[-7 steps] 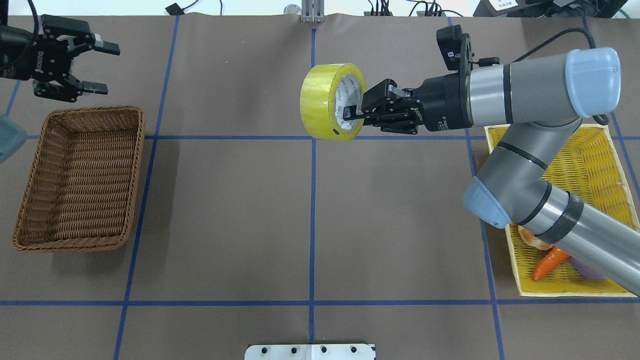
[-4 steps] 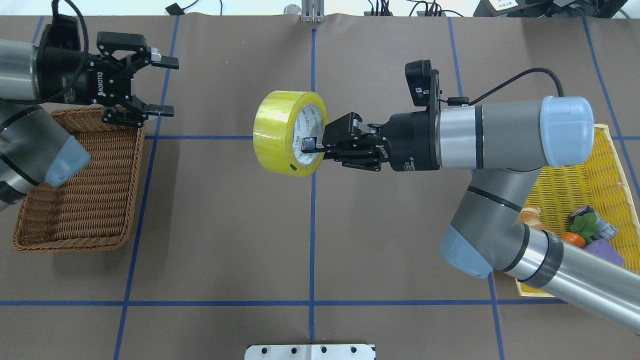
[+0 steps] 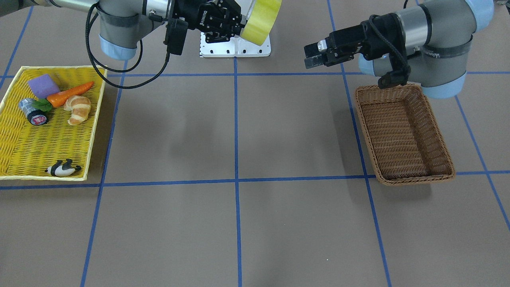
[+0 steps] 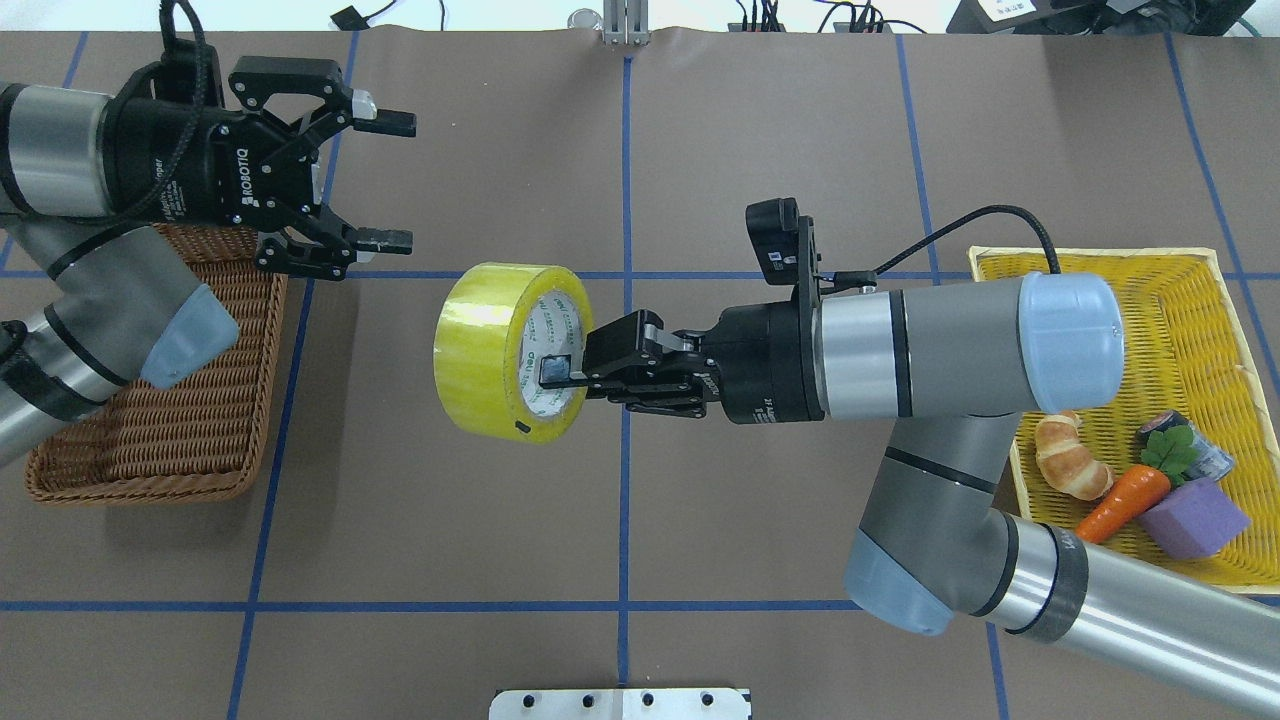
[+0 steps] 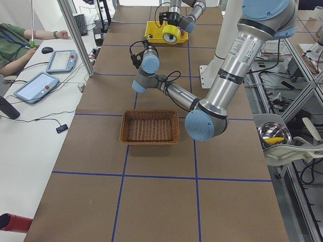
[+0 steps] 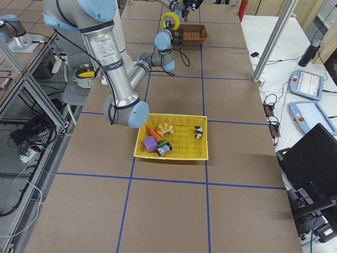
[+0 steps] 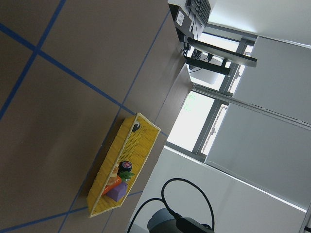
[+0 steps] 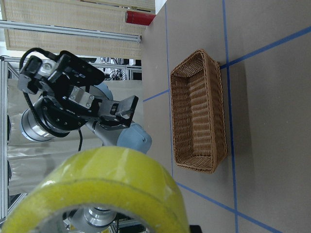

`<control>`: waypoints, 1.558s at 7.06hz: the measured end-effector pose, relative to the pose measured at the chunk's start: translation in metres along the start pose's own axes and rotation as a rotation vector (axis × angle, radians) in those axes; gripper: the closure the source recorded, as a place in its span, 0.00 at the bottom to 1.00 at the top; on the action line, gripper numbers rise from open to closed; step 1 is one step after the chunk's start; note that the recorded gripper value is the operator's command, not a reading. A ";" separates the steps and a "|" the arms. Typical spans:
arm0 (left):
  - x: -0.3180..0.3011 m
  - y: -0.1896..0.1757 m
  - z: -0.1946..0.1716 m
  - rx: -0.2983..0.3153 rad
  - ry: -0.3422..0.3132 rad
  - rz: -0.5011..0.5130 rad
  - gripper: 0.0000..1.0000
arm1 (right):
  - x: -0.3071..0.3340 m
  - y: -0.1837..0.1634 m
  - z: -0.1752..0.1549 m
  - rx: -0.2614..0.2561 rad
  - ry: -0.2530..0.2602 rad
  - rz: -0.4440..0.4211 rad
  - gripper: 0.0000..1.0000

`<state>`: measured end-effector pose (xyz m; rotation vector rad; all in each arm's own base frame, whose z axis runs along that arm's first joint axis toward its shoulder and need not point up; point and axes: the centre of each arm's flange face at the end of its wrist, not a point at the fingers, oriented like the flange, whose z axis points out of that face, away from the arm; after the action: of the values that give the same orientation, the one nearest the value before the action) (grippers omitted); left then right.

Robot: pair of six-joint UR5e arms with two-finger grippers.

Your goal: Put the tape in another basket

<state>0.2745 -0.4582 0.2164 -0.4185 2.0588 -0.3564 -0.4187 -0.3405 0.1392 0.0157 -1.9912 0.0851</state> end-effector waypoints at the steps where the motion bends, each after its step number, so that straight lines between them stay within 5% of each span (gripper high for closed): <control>1: 0.000 0.012 0.006 -0.028 0.004 -0.017 0.01 | 0.001 0.002 0.001 -0.005 -0.001 0.001 1.00; 7: -0.022 0.061 0.046 -0.140 0.017 -0.077 0.06 | 0.002 0.003 0.003 -0.008 -0.005 -0.002 1.00; 9: -0.024 0.074 0.057 -0.147 0.055 -0.093 0.44 | 0.003 0.003 0.002 -0.009 -0.006 -0.002 1.00; 11: -0.024 0.078 0.058 -0.150 0.062 -0.097 0.50 | 0.005 0.003 0.001 -0.009 -0.004 -0.002 1.00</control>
<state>0.3249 -0.3824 0.1742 -0.6065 2.1381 -0.2759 -0.4221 -0.3376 0.1433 0.0117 -1.9954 0.0752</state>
